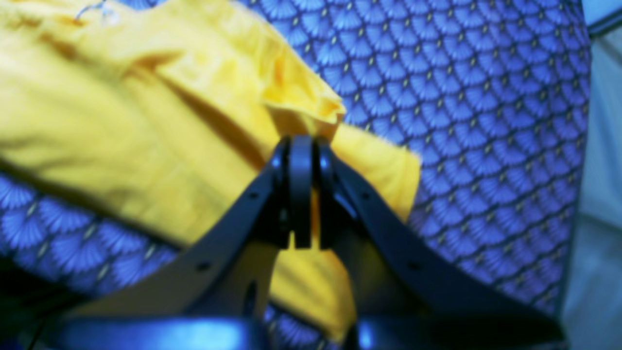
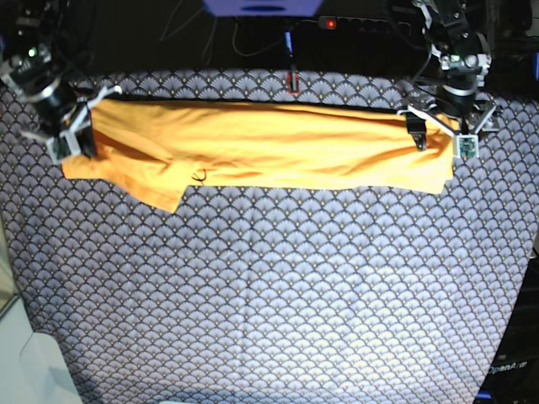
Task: Fold the T-shirt properly
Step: 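Move the right gripper down the strip end and regrasp the fabric, then pull the strip end with the right gripper to straighten it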
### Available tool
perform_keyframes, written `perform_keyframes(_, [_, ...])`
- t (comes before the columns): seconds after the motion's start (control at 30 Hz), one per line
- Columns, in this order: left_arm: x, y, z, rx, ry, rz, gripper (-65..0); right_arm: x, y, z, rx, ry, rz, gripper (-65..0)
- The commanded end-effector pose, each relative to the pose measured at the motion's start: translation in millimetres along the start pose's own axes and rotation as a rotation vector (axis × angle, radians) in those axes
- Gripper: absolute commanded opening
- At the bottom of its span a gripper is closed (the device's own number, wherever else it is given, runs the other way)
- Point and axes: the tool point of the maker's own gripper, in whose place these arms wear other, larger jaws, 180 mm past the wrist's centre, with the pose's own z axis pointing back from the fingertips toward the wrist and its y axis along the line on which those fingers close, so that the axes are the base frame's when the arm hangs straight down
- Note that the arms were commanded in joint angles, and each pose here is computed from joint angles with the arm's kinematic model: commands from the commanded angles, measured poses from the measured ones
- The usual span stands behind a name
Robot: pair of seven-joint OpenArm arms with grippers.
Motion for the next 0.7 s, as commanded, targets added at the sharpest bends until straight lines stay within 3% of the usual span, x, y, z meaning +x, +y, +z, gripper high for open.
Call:
perform_keyframes(0.0, [8.5, 3.5, 1.7, 0.009, -0.033, -0.005, -11.8, 11.3, 0.6, 6.0, 0.003, -0.064, 0.001, -65.0])
perform_keyframes(0.27, [7.0, 3.6, 2.2, 0.008, -0.029, -0.005, -11.8, -2.9, 13.6, 17.0, 0.036, -0.101, -0.036, -65.0])
perform_keyframes(0.47, [1.9, 3.7, 4.2, 0.008, -0.017, -0.008, -11.8, -10.5, -10.3, 25.4, -0.033, -0.113, -0.054, -65.0])
perform_keyframes(0.67, [0.1, 10.9, 5.6, 0.026, -0.013, -0.005, -11.8, -39.0, -10.5, 23.1, -0.03, -0.092, -0.123, -65.0])
